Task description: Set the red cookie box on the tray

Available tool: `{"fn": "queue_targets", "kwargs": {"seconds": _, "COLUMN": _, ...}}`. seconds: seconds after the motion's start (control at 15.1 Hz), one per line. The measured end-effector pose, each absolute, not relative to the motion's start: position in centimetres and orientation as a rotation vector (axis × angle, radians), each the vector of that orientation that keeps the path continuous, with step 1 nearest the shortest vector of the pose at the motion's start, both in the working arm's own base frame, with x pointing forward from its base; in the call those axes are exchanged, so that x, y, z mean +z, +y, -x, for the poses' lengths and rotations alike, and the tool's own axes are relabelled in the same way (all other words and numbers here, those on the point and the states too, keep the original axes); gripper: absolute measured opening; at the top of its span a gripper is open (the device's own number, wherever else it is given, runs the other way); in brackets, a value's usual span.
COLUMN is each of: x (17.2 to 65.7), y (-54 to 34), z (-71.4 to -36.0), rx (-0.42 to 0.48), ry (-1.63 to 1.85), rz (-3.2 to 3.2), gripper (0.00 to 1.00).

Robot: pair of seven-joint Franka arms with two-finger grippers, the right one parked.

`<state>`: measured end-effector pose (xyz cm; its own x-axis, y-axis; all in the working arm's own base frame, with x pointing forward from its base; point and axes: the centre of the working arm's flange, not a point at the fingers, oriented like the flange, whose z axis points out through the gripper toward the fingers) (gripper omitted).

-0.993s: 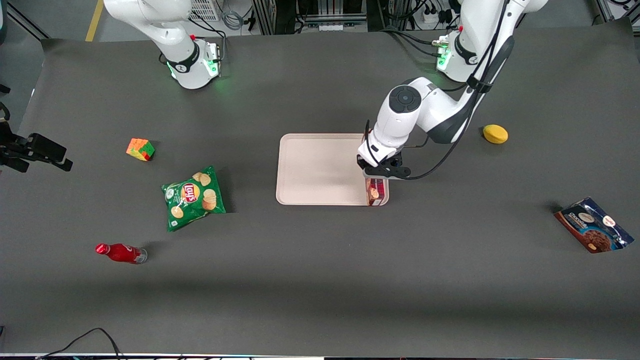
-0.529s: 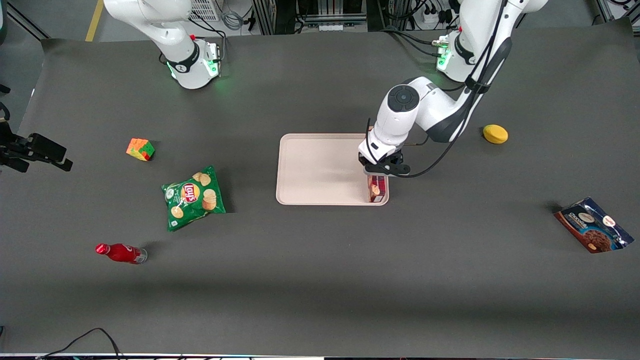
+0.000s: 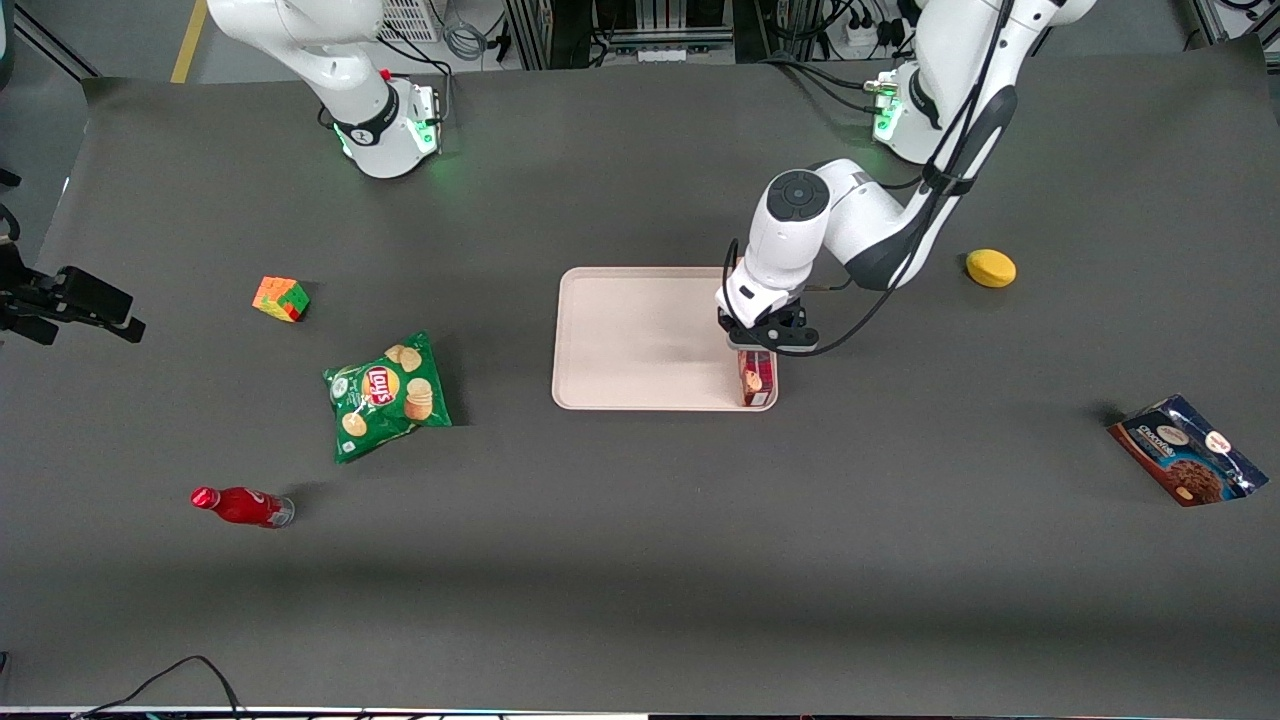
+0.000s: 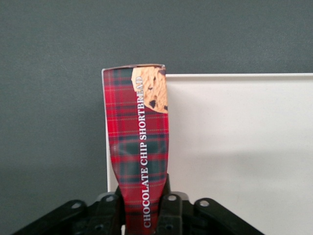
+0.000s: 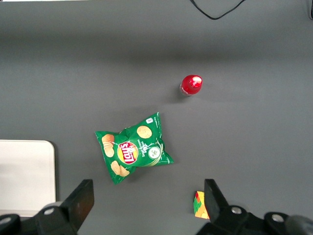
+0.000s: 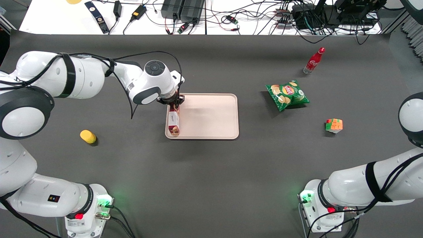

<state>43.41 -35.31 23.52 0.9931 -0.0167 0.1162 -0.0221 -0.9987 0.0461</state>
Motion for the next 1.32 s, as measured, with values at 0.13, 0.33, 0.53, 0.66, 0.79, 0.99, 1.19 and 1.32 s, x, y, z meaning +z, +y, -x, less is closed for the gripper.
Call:
{"fn": "queue_targets", "kwargs": {"seconds": 0.13, "x": 23.5, "y": -35.2, "z": -43.5, "rx": 0.185, "ry": -0.023, "rz": -3.084, "gripper": 0.30}}
{"fn": "queue_targets", "kwargs": {"seconds": 0.33, "x": 23.7, "y": -35.3, "z": -43.7, "rx": 0.198, "ry": -0.020, "rz": -3.074, "gripper": 0.57}}
{"fn": "queue_targets", "kwargs": {"seconds": 0.53, "x": 23.8, "y": -35.2, "z": -43.9, "rx": 0.208, "ry": -0.016, "rz": -3.068, "gripper": 0.85}}
{"fn": "queue_targets", "kwargs": {"seconds": 0.66, "x": 24.4, "y": -35.3, "z": -44.6, "rx": 0.227, "ry": -0.005, "rz": -3.060, "gripper": 1.00}}
{"fn": "queue_targets", "kwargs": {"seconds": 0.79, "x": 25.6, "y": -35.1, "z": -45.8, "rx": 0.243, "ry": 0.019, "rz": -3.072, "gripper": 1.00}}
{"fn": "queue_targets", "kwargs": {"seconds": 0.99, "x": 28.6, "y": -35.0, "z": -48.5, "rx": 0.248, "ry": 0.064, "rz": -3.140, "gripper": 1.00}}
{"fn": "queue_targets", "kwargs": {"seconds": 1.19, "x": 33.8, "y": -34.8, "z": -51.3, "rx": 0.198, "ry": 0.107, "rz": -3.157, "gripper": 1.00}}
{"fn": "queue_targets", "kwargs": {"seconds": 1.32, "x": 38.4, "y": -33.0, "z": -53.6, "rx": 0.124, "ry": 0.098, "rz": -3.139, "gripper": 1.00}}
